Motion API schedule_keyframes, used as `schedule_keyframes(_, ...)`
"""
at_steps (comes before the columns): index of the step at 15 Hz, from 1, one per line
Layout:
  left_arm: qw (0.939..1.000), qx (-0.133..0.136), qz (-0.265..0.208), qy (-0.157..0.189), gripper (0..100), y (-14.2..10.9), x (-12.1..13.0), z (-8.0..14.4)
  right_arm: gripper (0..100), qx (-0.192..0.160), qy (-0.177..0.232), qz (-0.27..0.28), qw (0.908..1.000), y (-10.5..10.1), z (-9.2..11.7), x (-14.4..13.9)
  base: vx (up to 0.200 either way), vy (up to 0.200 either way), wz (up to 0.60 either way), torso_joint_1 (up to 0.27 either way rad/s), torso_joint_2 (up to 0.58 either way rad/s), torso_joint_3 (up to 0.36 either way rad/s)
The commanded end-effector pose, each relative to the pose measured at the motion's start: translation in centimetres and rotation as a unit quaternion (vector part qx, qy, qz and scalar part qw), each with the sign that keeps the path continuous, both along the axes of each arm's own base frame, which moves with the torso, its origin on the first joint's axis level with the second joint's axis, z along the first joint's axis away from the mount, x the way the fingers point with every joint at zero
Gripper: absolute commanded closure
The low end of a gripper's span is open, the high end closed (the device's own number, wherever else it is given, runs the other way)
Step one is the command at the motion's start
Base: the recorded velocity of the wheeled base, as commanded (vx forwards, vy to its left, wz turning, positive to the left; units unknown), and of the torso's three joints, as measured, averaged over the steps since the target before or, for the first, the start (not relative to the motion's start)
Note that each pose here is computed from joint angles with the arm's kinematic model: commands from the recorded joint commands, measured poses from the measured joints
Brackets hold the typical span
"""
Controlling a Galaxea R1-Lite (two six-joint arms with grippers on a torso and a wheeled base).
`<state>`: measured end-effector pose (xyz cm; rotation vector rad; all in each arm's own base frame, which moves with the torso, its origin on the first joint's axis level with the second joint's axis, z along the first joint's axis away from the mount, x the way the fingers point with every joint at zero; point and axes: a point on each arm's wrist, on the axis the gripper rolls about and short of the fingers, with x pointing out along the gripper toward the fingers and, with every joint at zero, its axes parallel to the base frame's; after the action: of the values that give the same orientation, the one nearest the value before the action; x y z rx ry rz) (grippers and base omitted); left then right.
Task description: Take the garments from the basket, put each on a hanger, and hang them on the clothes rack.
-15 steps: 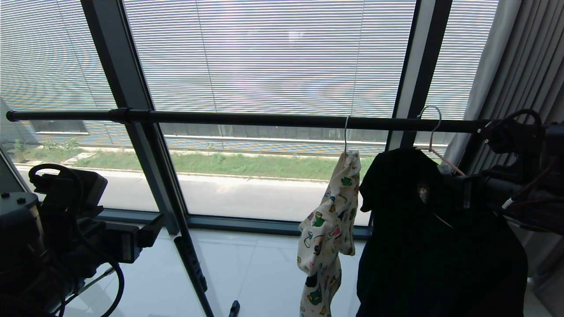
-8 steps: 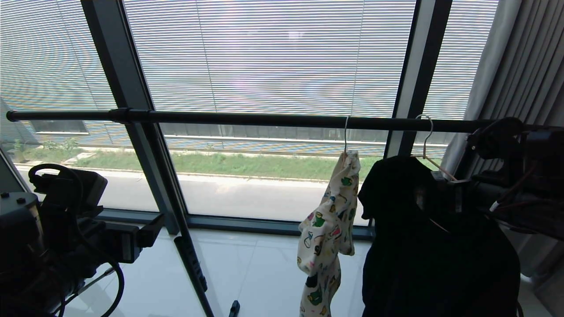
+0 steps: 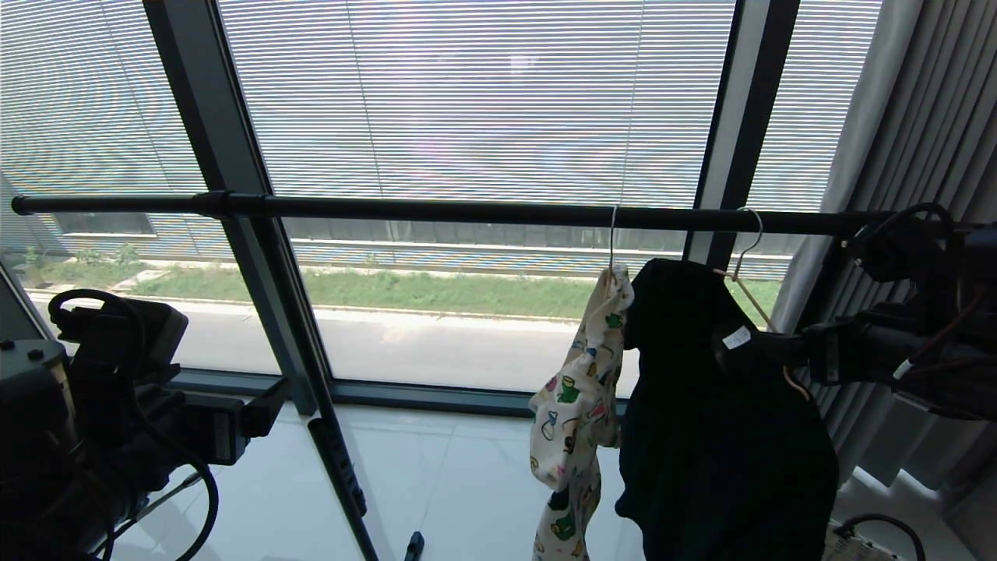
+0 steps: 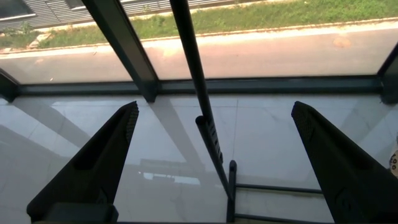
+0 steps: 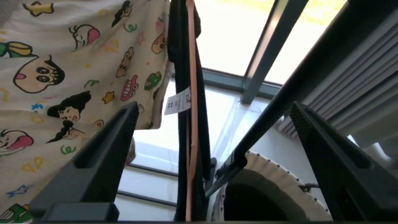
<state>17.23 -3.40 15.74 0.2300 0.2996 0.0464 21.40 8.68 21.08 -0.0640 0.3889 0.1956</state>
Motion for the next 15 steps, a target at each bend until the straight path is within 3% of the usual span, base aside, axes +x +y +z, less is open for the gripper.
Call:
schedule_keyframes(1, 1.0000, 0.000, 0.001, 0.001, 0, 0.0, 0.0, 0.0, 0, -0.019, -0.010, 0.003, 0.9998, -0.9, 0.6, -2.1, 0.000, 0.000, 0.00, 0.000, 0.00, 0.000)
schedule_keyframes(4, 1.0000, 0.000, 0.006, -0.002, 0, 0.2, 0.0, 0.1, 0, -0.041, -0.025, 0.013, 0.9988, -1.5, 0.7, -3.5, 0.000, 0.000, 0.00, 0.000, 0.00, 0.000)
schedule_keyframes(10, 0.9998, 0.001, 0.019, -0.009, 0, 0.4, -0.2, 0.3, 0, -0.077, -0.046, 0.015, 0.9959, -2.0, 1.0, -4.5, -0.200, 0.000, 0.00, 0.006, 0.00, 0.001)
schedule_keyframes(15, 0.9991, -0.001, 0.033, -0.025, 0, 1.0, -0.7, 0.9, 0, -0.087, -0.066, -0.005, 0.9940, -2.6, 1.7, -5.5, -0.200, 0.000, 0.00, 0.002, 0.00, 0.001)
